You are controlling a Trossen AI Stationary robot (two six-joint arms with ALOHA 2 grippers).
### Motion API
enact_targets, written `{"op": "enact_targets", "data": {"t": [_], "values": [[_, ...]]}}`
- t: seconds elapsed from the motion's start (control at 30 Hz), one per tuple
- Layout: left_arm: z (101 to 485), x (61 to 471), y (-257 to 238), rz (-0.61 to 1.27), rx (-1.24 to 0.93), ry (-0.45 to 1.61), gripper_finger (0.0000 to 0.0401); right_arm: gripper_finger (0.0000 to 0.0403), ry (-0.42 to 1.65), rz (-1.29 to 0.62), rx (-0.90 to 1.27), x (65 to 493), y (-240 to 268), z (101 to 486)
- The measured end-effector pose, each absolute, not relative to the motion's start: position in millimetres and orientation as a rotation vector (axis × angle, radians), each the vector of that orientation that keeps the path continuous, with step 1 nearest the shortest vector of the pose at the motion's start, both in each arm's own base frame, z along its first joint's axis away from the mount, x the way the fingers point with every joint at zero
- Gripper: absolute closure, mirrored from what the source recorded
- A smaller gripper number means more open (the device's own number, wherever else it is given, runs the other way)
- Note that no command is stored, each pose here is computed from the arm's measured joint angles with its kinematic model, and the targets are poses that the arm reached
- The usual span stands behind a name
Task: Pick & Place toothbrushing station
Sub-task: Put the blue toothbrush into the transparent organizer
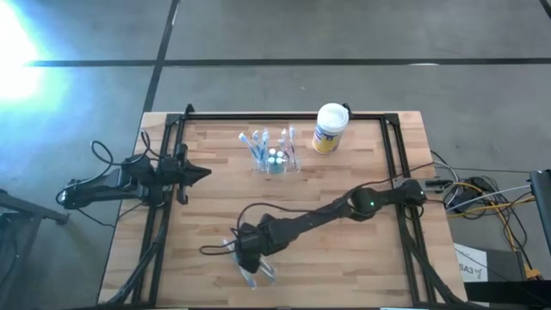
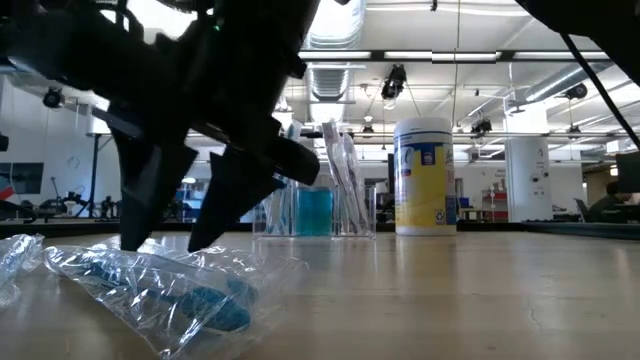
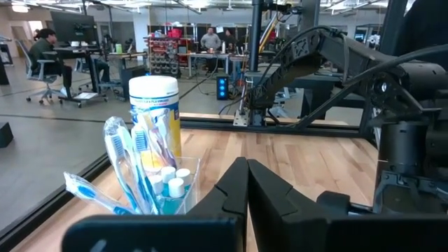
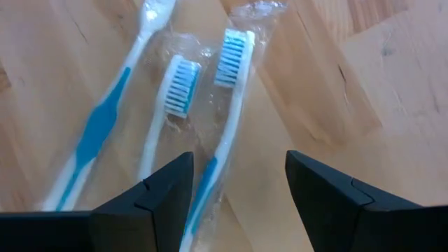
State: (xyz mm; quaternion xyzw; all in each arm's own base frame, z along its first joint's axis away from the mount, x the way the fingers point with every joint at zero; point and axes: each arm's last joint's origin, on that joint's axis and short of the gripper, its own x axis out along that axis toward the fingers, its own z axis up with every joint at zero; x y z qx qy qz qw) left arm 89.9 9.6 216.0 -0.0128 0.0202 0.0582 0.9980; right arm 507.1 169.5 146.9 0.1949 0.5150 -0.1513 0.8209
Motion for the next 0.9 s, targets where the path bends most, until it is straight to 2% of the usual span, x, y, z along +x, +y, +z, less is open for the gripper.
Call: {"op": "enact_targets", "data": {"t": [0.27,0.37,0.67,0.8,0.9], "values": [[216,90,10,0.117,-0.028,0.041,0.0383,0.0191,1.154,-0.348,0.402,502,163,135],[216,90,10,0.117,-0.028,0.042,0.0379,0.0225,1.164,-0.338,0.377,502,162,134],[216,90,10,0.120,-0.022,0.039,0.0388,0.0378,1.201,-0.247,0.254,501,154,144],[216,90,10,0.120,-0.022,0.037,0.0394,0.0385,1.176,-0.208,0.217,499,150,163],[216,90,10,0.119,-0.022,0.038,0.0395,0.0387,1.121,-0.169,0.184,496,148,191]]}}
